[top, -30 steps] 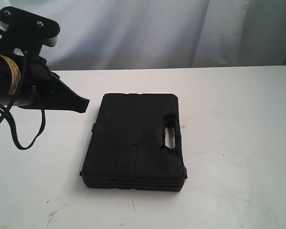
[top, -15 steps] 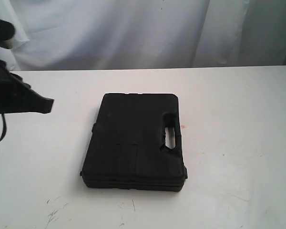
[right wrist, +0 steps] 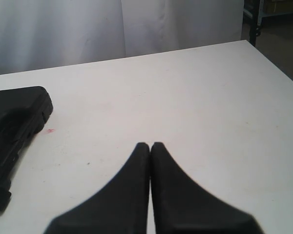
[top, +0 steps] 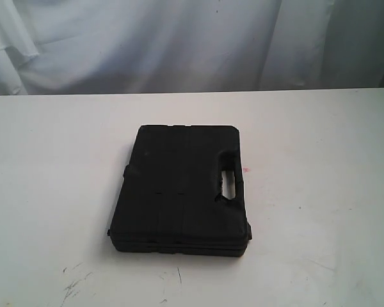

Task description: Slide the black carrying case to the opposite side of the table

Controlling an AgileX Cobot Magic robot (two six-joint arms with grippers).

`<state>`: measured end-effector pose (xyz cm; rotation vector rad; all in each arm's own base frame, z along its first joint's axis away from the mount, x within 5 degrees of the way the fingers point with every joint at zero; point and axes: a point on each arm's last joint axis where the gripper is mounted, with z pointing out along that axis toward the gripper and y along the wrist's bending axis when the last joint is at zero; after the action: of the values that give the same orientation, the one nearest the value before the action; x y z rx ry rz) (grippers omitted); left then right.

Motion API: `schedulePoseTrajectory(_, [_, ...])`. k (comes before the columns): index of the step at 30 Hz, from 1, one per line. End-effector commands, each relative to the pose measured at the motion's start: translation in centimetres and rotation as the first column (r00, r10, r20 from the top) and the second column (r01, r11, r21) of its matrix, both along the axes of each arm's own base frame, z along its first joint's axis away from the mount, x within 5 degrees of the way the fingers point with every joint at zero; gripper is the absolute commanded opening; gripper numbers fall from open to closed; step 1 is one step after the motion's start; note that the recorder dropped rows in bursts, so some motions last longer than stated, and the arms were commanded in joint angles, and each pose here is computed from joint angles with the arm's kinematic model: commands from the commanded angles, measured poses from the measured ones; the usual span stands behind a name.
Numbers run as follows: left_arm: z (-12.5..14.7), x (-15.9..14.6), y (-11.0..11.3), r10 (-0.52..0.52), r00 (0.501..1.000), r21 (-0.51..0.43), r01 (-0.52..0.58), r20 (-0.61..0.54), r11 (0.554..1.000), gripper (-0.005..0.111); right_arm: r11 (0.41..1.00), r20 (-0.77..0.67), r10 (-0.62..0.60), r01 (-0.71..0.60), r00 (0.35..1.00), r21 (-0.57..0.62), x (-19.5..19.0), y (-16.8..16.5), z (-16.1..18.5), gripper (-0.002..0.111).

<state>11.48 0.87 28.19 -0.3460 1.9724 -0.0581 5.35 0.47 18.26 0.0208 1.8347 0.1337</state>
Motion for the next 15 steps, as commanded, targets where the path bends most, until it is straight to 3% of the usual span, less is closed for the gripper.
schedulePoseTrajectory(1, [-0.9, -2.2, 0.7, 0.062, 0.995, -0.016, -0.061, 0.079, 0.998, 0.000, 1.000, 0.006, -0.006, 0.006, 1.000, 0.000, 0.0, 0.0, 0.0, 0.000])
schedulePoseTrajectory(5, [-1.7, -3.8, 1.0, 0.112, 0.985, -0.026, -0.110, 0.130, 0.994, 0.000, 1.000, 0.006, -0.006, 0.006, 1.000, 0.000, 0.0, 0.0, 0.0, 0.000])
schedulePoseTrajectory(15, [-2.2, -4.6, 0.7, 0.095, 0.980, -0.057, -0.086, 0.176, 0.995, 0.000, 1.000, 0.006, -0.006, 0.006, 1.000, 0.000, 0.0, 0.0, 0.0, 0.000])
